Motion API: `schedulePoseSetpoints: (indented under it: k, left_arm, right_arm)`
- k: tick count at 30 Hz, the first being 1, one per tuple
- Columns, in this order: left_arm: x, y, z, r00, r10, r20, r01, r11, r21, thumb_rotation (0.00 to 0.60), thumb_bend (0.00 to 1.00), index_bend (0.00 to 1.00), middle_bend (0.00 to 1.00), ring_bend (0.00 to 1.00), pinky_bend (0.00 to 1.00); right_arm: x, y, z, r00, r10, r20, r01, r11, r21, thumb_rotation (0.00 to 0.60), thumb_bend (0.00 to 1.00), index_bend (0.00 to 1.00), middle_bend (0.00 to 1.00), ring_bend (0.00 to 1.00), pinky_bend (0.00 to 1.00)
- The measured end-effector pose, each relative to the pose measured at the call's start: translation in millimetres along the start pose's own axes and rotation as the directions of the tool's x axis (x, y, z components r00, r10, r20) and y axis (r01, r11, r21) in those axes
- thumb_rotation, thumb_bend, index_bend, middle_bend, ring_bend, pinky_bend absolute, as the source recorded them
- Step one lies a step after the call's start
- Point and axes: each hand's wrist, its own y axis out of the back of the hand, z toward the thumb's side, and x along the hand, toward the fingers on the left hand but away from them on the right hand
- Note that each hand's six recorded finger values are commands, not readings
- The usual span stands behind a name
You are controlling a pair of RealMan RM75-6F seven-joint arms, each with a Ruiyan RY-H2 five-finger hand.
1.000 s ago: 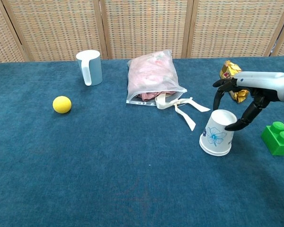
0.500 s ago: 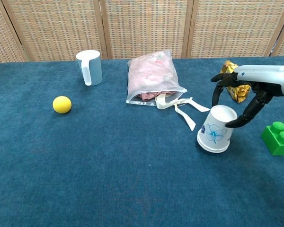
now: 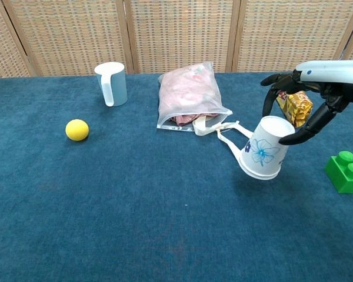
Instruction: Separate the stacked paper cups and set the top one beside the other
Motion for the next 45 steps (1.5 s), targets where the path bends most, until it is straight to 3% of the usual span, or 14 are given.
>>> schedulePoseSetpoints:
  k: [8, 15, 22, 28, 37, 45]
  left_arm:
    - [0.6, -0.2, -0.4, 1.000, -0.003, -0.002, 0.003, 1.000, 0.000, 0.600, 0.12, 0.00, 0.00, 0.00, 0.00]
    - [0.9, 0.0, -0.8, 1.000, -0.005, -0.002, 0.005, 1.000, -0.004, 0.600, 0.12, 0.00, 0.00, 0.00, 0.00]
    - [0.4, -0.3, 0.0, 1.000, -0.006, 0.000, 0.006, 1.000, -0.003, 0.600, 0.12, 0.00, 0.00, 0.00, 0.00]
    - [1.0, 0.0, -1.2, 1.000, -0.006, -0.004, 0.006, 1.000, -0.005, 0.600, 0.12, 0.00, 0.00, 0.00, 0.00]
    - [2.0, -0.7, -0.7, 1.000, -0.008, -0.005, 0.008, 1.000, -0.001, 0.600, 0.12, 0.00, 0.00, 0.00, 0.00]
    - [1.4, -1.5, 2.0, 1.000, -0.010, 0.000, 0.010, 1.000, 0.002, 0.600, 0.12, 0.00, 0.00, 0.00, 0.00]
  right_arm:
    - [-7.1, -5.6, -1.3, 1.000, 0.002, -0.011, -0.001, 0.999, 0.032, 0.600, 0.35, 0.45, 0.00, 0.00, 0.00]
    - [-9.4, 4.8, -5.6, 0.997, -0.075, 0.018, 0.073, 0.993, 0.098, 0.600, 0.35, 0.45, 0.00, 0.00, 0.00]
    - [-9.3, 1.1, -5.4, 0.998, -0.056, 0.021, 0.053, 0.993, 0.102, 0.600, 0.35, 0.45, 0.00, 0.00, 0.00]
    - [-9.0, 7.1, -8.1, 0.995, -0.095, 0.036, 0.088, 0.982, 0.168, 0.600, 0.35, 0.45, 0.00, 0.00, 0.00]
    - [5.8, 26.8, 9.8, 0.997, -0.072, 0.007, 0.072, 0.997, -0.038, 0.600, 0.35, 0.45, 0.00, 0.00, 0.00]
    - [9.6, 45.9, 36.6, 0.992, -0.088, -0.092, 0.085, 0.996, -0.035, 0.600, 0.35, 0.45, 0.00, 0.00, 0.00]
